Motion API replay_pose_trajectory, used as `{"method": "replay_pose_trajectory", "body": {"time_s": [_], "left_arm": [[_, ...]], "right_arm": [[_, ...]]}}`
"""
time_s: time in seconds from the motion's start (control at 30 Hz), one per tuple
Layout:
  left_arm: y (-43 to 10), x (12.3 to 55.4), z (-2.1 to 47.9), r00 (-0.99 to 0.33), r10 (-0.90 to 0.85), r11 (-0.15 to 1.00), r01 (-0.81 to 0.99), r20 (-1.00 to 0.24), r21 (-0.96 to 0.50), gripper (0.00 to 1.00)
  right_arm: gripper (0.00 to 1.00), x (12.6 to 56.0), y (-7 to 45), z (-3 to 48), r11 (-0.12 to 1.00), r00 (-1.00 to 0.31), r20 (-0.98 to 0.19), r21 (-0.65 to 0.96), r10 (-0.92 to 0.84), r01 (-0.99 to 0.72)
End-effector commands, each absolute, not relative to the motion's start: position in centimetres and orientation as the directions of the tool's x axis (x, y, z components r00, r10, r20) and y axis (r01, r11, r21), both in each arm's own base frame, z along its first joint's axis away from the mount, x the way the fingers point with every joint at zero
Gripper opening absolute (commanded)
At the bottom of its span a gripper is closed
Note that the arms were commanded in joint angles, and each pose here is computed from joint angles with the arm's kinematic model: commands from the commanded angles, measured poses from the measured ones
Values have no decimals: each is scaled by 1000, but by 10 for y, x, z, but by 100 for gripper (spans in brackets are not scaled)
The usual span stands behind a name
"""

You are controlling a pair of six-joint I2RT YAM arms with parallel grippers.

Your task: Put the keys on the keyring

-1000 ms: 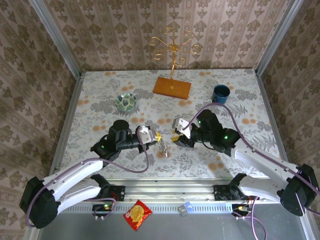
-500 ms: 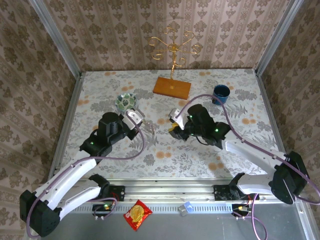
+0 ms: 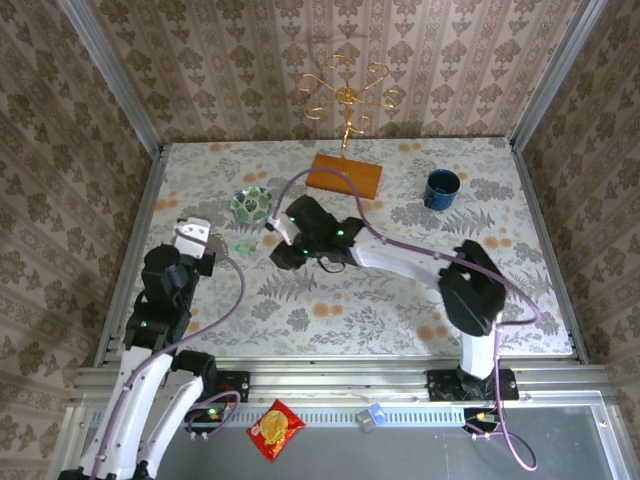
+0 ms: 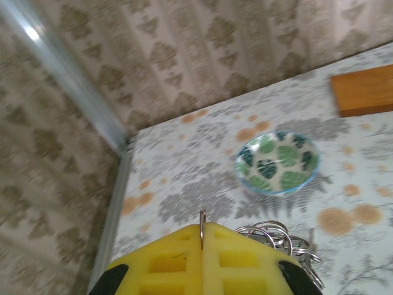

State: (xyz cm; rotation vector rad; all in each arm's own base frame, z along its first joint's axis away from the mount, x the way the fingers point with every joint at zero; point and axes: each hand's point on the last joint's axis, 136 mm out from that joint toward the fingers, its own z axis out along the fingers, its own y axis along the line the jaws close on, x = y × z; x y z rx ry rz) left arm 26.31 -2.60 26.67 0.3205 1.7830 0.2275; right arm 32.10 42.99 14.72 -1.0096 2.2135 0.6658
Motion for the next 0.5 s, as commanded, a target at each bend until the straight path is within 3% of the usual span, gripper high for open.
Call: {"method": "replay_pose_trajectory", "body": {"time_s": [0.0, 0.47], "left_arm": [[-6, 254, 269, -221, 290, 955, 2, -931, 297, 0], [-5, 245, 273, -203, 298, 953, 9, -933, 302, 0]], "right_arm": [[34, 340, 439, 126, 714, -674, -619, 249, -402, -655], [37, 382, 501, 68, 837, -784, -567, 279, -253, -471]]}}
